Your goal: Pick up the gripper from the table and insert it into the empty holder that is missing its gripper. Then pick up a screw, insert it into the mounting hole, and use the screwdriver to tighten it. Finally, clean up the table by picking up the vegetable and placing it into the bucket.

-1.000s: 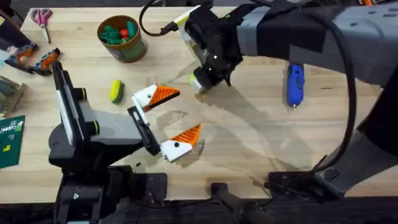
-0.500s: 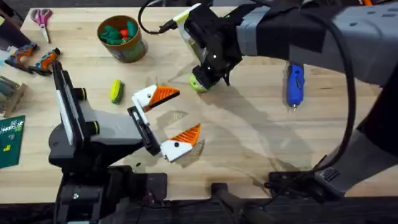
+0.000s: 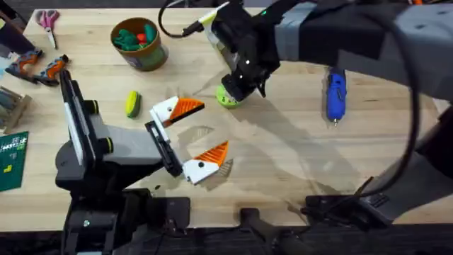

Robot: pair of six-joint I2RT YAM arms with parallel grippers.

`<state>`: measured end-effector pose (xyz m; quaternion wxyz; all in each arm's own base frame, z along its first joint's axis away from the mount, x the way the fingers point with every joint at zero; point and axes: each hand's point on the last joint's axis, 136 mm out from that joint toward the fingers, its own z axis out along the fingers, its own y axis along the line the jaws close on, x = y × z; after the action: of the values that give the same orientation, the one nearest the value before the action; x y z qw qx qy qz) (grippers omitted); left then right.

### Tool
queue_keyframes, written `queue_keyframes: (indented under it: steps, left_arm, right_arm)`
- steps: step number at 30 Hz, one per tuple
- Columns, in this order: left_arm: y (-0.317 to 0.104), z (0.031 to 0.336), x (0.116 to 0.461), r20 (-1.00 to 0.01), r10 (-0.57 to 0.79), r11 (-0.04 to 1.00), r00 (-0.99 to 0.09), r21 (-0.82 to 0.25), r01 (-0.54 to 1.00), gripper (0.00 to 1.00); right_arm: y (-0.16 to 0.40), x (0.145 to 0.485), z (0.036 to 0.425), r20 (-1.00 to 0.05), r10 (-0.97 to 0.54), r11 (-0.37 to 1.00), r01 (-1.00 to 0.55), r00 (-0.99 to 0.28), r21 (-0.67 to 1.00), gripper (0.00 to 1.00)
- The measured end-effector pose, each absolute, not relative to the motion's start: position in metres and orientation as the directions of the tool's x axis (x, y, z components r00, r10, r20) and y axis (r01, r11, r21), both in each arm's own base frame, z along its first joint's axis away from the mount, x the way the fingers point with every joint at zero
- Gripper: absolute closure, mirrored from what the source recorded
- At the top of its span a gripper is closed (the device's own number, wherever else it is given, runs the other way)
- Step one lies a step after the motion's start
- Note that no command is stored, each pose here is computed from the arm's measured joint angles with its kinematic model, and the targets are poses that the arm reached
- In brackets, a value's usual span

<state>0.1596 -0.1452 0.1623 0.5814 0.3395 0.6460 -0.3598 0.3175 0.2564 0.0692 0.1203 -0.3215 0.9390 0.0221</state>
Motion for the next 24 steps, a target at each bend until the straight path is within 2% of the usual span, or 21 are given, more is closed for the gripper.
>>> queue_keyframes:
  steps: [10,24]
  left_arm:
    - [-0.145,0.162,0.160,-0.995,0.020,0.510,-0.094,-0.070,0.857,0.016]
    - [-0.145,0.162,0.160,-0.995,0.020,0.510,-0.094,-0.070,0.857,0.015]
  right_arm:
    - [0.261,0.323,0.144,-0.338,-0.579,0.795,-0.606,-0.742,-0.031,0.995]
    - [0.262,0.312,0.239,-0.385,-0.581,0.784,-0.620,-0.717,-0.029,0.995]
